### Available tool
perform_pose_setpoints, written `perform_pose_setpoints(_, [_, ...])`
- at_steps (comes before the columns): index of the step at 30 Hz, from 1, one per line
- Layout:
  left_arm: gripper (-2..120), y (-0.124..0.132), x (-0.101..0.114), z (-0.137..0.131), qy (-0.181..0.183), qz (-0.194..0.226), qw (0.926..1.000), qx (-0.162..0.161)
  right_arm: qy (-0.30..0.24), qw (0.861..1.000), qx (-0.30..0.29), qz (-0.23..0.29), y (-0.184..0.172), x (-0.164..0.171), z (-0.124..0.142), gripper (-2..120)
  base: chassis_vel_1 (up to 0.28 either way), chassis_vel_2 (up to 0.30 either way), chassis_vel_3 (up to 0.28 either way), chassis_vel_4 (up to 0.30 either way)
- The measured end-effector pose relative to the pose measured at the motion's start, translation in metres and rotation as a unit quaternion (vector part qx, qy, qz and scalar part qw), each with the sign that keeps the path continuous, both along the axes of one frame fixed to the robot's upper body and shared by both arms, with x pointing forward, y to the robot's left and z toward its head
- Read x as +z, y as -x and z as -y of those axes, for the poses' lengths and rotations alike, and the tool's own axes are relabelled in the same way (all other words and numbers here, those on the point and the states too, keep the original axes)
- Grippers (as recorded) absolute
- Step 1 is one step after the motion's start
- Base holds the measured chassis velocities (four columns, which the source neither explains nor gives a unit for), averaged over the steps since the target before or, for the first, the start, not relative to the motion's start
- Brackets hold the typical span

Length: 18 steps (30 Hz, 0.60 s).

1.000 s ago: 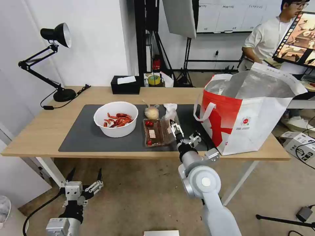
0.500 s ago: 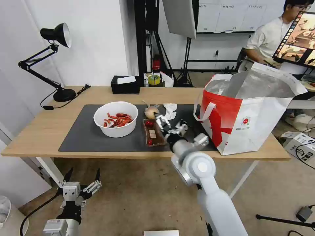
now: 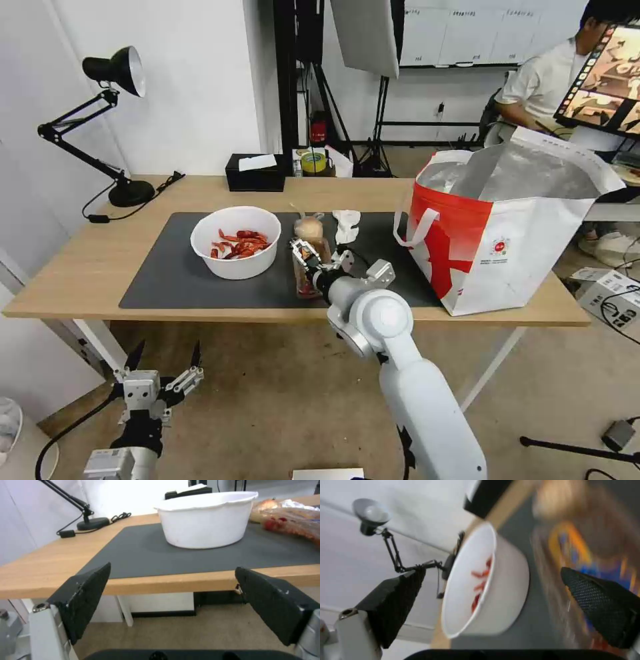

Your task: Pick up the trash from the table and place it into the takeout bag.

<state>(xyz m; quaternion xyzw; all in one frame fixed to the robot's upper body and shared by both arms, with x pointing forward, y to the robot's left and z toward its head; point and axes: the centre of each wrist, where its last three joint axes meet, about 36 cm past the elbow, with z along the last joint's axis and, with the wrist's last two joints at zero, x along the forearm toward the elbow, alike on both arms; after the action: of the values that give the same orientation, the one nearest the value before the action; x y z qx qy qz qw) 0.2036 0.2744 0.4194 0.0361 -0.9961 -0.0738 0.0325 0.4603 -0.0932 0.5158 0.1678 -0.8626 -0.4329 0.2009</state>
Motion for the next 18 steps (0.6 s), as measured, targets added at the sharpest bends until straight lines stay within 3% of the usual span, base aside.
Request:
perform_pose_setpoints(4, [100,-0.001,0.003,-0.001,-0.001,0.004,1.0,-0.002,0.098,0.991,0.011,0.087,-0.015,0.002,0.023,100,0.0,0.0,0.0,0.0])
perform_pose_setpoints(6, [100,-0.003,0.004,-0.001,0.0,0.006,1.0,-0.004,0.185,0.968,0.049,0.16,-0.03,0.0,0.045,100,0.0,0.0,0.0,0.0])
perform_pose_setpoints(7, [100,-0.003,0.004,-0.001,0.0,0.006,1.0,-0.004,0.185,0.968,0.049,0.16,-0.03,0.0,0.045,100,0.0,0.0,0.0,0.0])
perform_pose_setpoints(9, [100,-0.004,0.004,-0.002,0.0,0.009,1.0,-0.005,0.258,0.94,0.085,0.206,-0.048,-0.004,0.062,92,0.0,0.0,0.0,0.0])
perform_pose_setpoints(10, [100,-0.004,0.004,-0.002,0.0,0.009,1.0,-0.005,0.258,0.94,0.085,0.206,-0.048,-0.004,0.062,92,0.0,0.0,0.0,0.0])
perform_pose_setpoints(13, [100,-0.006,0.005,-0.001,0.002,0.011,0.9999,-0.006,0.313,0.911,0.141,0.227,-0.073,-0.013,0.069,78,0.0,0.0,0.0,0.0])
perform_pose_setpoints(18, [100,-0.008,0.005,-0.001,0.003,0.012,0.9999,-0.008,0.337,0.894,0.183,0.231,-0.096,-0.023,0.065,62,0.0,0.0,0.0,0.0])
